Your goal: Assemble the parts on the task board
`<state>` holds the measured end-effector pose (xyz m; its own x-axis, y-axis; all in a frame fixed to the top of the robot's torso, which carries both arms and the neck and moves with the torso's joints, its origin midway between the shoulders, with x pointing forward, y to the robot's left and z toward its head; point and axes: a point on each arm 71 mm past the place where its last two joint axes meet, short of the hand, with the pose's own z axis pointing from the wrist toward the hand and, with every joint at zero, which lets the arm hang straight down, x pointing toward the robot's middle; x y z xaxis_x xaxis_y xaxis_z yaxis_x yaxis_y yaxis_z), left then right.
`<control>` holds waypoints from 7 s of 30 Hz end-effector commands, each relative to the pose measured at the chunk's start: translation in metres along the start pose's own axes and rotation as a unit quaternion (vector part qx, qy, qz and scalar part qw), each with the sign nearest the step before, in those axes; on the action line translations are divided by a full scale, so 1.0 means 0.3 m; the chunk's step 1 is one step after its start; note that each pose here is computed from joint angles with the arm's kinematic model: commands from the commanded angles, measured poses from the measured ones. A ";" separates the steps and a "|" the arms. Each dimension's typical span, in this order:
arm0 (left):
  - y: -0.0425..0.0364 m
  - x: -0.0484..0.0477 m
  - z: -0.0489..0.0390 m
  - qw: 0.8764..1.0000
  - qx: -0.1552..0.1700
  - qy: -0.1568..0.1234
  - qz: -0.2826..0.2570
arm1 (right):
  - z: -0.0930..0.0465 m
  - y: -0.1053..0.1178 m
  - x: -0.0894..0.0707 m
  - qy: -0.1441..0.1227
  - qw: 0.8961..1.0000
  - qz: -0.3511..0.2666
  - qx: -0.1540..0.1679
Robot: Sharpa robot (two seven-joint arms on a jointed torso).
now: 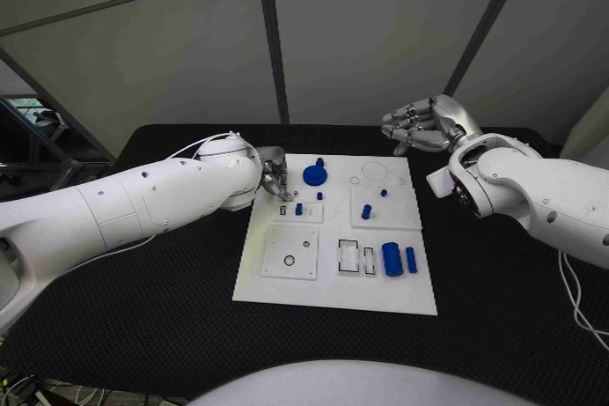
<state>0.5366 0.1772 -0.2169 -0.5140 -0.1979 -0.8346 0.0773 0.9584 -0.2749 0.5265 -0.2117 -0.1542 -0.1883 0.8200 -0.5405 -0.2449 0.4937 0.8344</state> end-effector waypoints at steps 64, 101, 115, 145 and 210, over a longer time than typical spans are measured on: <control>0.023 -0.019 -0.057 0.998 0.039 -0.055 -0.003 | 0.004 0.003 0.005 0.007 1.000 0.001 -0.001; 0.037 -0.046 -0.066 0.993 0.045 -0.100 0.054 | 0.004 -0.001 0.000 0.005 1.000 0.000 0.000; 0.030 -0.049 -0.061 0.989 0.047 -0.111 0.090 | 0.004 -0.001 0.001 0.006 1.000 0.000 0.000; 0.024 -0.029 -0.044 0.986 0.050 -0.113 0.115 | 0.006 0.000 0.005 0.007 1.000 0.001 0.000; 0.043 -0.016 -0.046 0.987 0.033 -0.116 0.110 | 0.010 0.000 0.010 0.009 1.000 0.001 0.000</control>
<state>0.5281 0.1921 -0.2104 -0.2803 -0.0378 -0.9592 0.2343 0.9663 -0.1066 0.5286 -0.2095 -0.1566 -0.2002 0.8171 -0.5406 -0.2380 0.4947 0.8359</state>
